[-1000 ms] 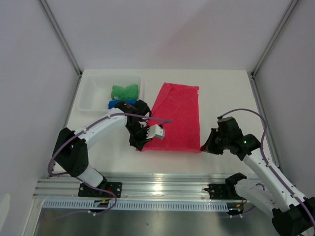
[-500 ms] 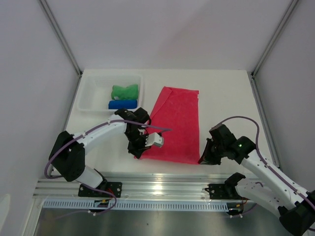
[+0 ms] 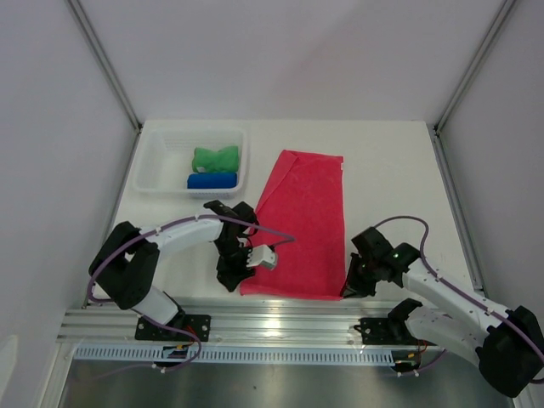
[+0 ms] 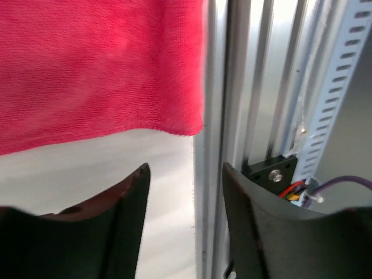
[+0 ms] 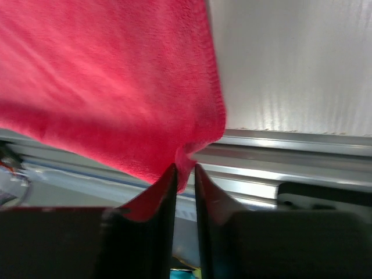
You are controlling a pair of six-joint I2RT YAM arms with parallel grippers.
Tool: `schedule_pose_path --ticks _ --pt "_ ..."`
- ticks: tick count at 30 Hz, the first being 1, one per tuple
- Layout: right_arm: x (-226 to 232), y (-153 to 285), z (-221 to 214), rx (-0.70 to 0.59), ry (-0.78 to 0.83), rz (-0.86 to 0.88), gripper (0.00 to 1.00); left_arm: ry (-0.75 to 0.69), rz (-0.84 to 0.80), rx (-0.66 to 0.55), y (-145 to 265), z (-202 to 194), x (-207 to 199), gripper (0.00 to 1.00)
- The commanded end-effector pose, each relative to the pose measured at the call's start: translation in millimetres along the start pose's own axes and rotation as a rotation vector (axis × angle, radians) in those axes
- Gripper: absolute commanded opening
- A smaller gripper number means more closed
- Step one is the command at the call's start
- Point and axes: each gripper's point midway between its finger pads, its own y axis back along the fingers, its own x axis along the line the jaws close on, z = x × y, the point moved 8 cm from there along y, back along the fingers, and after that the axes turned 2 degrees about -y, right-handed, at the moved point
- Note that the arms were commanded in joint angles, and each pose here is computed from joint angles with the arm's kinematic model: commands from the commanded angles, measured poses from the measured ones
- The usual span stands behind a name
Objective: Roll the towels
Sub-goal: Flatten the towel
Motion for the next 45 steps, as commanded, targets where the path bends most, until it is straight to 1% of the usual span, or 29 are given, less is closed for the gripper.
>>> schedule_pose_path --ticks 1,2,4,8,9,10,11,12,13,14,15,16,17,18,19,20,22,24,26,27,30,31,33,35,37,40,41,42,45 --pt "-5 -7 -4 0.035 0.024 -0.020 0.25 -0.040 -0.078 0.013 -4 -7 -12 0.59" --pt "-7 -7 -6 0.046 0.023 -0.035 0.29 -0.043 -0.101 0.003 -5 -7 -15 0.67" --pt "-7 -3 -8 0.052 0.018 -0.040 0.44 -0.045 -0.128 0.013 -2 -9 -21 0.69" --pt "1 25 -9 0.023 0.026 -0.024 0.53 -0.005 -0.099 -0.028 20 -3 -14 0.63" --pt "4 34 -7 -0.002 0.036 -0.018 0.55 0.067 -0.019 -0.118 46 16 8 0.62" --pt "7 42 -1 -0.064 0.045 -0.027 0.56 0.119 0.016 -0.158 57 23 20 0.62" --pt "19 64 6 -0.138 0.080 0.011 0.55 0.265 0.048 -0.194 66 31 32 0.62" --pt "26 74 15 -0.206 0.101 0.017 0.54 0.298 0.176 -0.276 99 54 69 0.61" --pt "30 84 32 -0.347 0.114 -0.019 0.52 0.337 0.206 -0.300 106 61 83 0.59" --pt "53 99 54 -0.454 0.173 0.018 0.50 0.362 0.266 -0.352 124 78 98 0.54" --pt "63 102 70 -0.515 0.198 0.029 0.42 0.389 0.279 -0.333 116 83 119 0.50" --pt "81 99 108 -0.578 0.221 0.078 0.25 0.382 0.348 -0.386 129 99 137 0.43" --pt "89 94 128 -0.585 0.215 0.121 0.16 0.347 0.400 -0.425 143 118 149 0.41" --pt "94 87 149 -0.578 0.191 0.164 0.07 0.356 0.430 -0.421 143 124 161 0.39" --pt "101 88 184 -0.637 0.158 0.270 0.00 0.355 0.483 -0.467 156 142 184 0.32" --pt "105 66 212 -0.615 0.127 0.264 0.00 0.368 0.493 -0.468 153 147 193 0.30" --pt "120 57 255 -0.698 0.149 0.307 0.00 0.377 0.532 -0.502 155 159 219 0.29" --pt "135 28 296 -0.698 0.185 0.289 0.00 0.372 0.552 -0.517 147 165 232 0.30" --pt "142 7 323 -0.675 0.172 0.282 0.00 0.371 0.612 -0.477 132 169 249 0.34" --pt "145 -16 341 -0.648 0.158 0.267 0.00 0.369 0.641 -0.451 128 171 255 0.34" --pt "141 -59 356 -0.579 0.115 0.238 0.00 0.390 0.711 -0.285 103 160 268 0.35" --pt "145 -59 363 -0.584 0.114 0.245 0.00 0.385 0.722 -0.246 98 156 270 0.35" --pt "147 -69 365 -0.582 0.116 0.224 0.00 0.403 0.747 -0.174 87 144 276 0.35" --pt "146 -79 368 -0.573 0.119 0.198 0.00 0.396 0.751 -0.166 85 144 277 0.34" --pt "140 -90 368 -0.546 0.109 0.163 0.00 0.373 0.758 -0.165 85 144 279 0.38" --pt "131 -99 363 -0.490 0.076 0.108 0.00 0.357 0.814 -0.085 86 141 284 0.42" --pt "130 -101 361 -0.475 0.070 0.096 0.00 0.353 0.853 -0.024 86 139 284 0.42" --pt "127 -103 356 -0.454 0.066 0.078 0.00 0.331 0.861 0.029 83 136 283 0.42" --pt "123 -104 345 -0.437 0.083 0.019 0.00 0.321 0.858 0.098 75 129 281 0.44"
